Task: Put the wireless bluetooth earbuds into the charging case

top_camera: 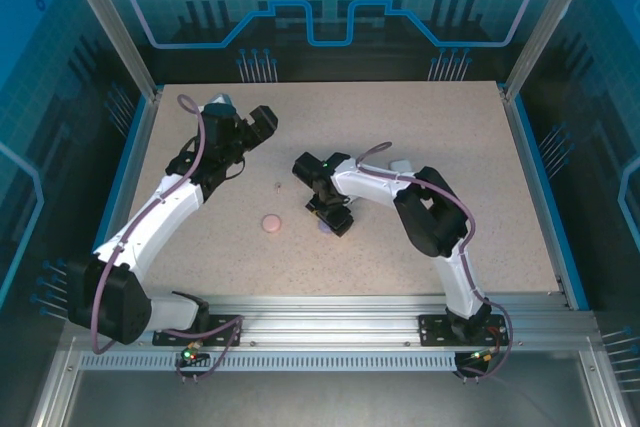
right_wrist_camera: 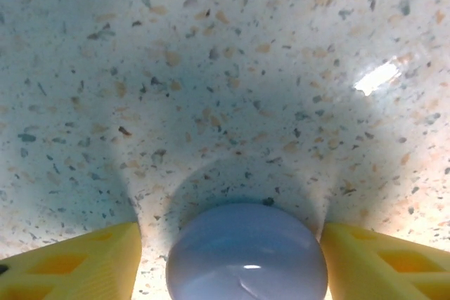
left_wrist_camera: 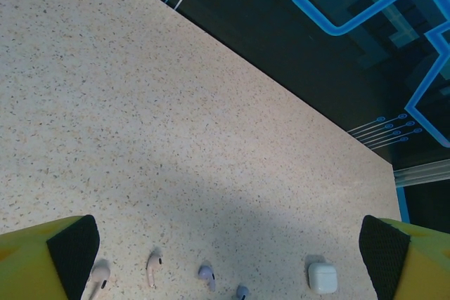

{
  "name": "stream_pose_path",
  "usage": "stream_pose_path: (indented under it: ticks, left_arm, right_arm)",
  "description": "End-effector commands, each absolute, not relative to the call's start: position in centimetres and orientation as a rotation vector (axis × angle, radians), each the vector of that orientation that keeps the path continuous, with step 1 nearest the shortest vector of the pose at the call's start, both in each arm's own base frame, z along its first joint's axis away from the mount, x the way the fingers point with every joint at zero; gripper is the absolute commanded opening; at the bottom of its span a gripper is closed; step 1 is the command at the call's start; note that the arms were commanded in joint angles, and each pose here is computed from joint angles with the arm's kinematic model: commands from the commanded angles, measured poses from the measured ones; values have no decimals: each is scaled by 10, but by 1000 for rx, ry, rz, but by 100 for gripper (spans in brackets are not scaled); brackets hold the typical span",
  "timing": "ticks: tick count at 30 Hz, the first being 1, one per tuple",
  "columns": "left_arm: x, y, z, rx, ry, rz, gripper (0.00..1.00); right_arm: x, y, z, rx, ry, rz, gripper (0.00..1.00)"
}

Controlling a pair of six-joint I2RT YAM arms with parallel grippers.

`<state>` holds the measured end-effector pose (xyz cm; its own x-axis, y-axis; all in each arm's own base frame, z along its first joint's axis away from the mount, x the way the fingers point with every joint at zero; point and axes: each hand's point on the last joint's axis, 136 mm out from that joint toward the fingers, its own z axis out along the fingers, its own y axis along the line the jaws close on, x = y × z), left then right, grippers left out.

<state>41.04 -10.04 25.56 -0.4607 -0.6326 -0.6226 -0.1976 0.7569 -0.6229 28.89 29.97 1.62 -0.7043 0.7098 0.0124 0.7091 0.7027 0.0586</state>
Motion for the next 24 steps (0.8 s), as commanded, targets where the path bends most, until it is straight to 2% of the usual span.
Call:
stream_pose_path:
  ticks: [1,6,13,14,18,24]
  left_arm:
    - [413,-101,251,-618,2025,-609,99]
    - [415,-102,249,-613,2027,-615,99]
    - [414,-103,251,-606,2022,-626,99]
    - [414,-104,251,-607,2022,-629,99]
    - [414,-106,254,-598,2020,-648,99]
    - [415,-111,258,-595,2022,-680,99]
  right_arm:
    - [298,288,16,1039,2927,74,59]
    - [296,285,18,687,3056,86,47]
    - [312,260,30,217,3112,-8,46]
    - [318,256,33,160,3105,-26,48]
    - [332,249,49,18,3059,-116,69]
    - [330,245,68,232,3041,-93,72]
